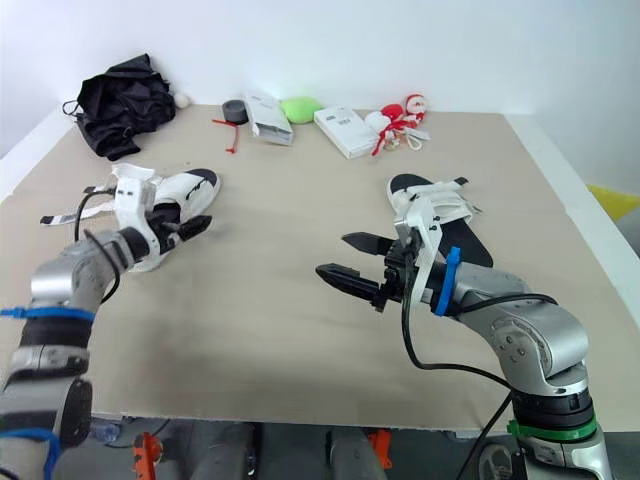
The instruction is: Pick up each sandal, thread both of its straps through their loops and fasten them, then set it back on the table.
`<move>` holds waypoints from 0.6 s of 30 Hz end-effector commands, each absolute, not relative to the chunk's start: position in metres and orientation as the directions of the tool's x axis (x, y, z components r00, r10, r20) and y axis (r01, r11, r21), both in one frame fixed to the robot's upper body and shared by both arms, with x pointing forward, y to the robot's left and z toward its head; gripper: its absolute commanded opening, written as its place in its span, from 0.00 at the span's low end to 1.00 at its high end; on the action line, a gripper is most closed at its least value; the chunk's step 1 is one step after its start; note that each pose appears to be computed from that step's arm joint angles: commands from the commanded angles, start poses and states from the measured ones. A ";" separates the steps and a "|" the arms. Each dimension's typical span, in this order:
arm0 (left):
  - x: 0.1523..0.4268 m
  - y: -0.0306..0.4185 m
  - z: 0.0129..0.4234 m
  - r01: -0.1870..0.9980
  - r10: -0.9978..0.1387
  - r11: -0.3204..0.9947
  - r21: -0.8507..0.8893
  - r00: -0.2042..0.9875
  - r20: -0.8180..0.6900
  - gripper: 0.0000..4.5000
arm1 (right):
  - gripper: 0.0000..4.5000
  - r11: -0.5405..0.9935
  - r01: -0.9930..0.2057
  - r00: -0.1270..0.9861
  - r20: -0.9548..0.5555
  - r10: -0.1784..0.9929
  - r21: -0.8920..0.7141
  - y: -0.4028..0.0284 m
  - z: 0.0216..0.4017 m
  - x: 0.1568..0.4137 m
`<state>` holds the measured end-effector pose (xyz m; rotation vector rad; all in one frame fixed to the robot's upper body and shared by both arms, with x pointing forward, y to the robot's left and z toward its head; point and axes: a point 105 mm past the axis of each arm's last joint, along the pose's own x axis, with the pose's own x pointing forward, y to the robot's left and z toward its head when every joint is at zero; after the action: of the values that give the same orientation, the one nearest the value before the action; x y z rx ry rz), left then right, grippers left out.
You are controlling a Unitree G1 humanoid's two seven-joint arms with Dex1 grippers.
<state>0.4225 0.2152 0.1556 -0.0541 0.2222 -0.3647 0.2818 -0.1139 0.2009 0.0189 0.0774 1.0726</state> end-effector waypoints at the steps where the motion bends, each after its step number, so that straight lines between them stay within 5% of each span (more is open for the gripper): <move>1: 0.436 0.218 0.160 0.300 -0.306 0.952 -0.061 0.926 -0.223 1.00 | 1.00 0.479 -0.878 0.479 -0.005 0.878 0.011 -0.113 0.214 0.275; 13: 0.457 0.193 0.153 0.320 -0.319 0.947 -0.037 0.917 -0.240 1.00 | 1.00 0.477 -0.874 0.467 0.113 0.877 -0.095 -0.096 0.235 0.271; 16: 0.458 0.192 0.155 0.329 -0.328 0.944 -0.035 0.918 -0.225 0.84 | 1.00 0.478 -0.873 0.467 0.116 0.877 -0.096 -0.095 0.235 0.271; 18: 0.458 0.192 0.155 0.332 -0.331 0.943 -0.033 0.918 -0.217 0.64 | 1.00 0.481 -0.872 0.470 0.115 0.875 -0.095 -0.096 0.233 0.272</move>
<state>0.4562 0.1992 0.1504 0.0047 0.2343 -0.3144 0.2772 -0.0993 0.2230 0.0062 -0.0982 1.0572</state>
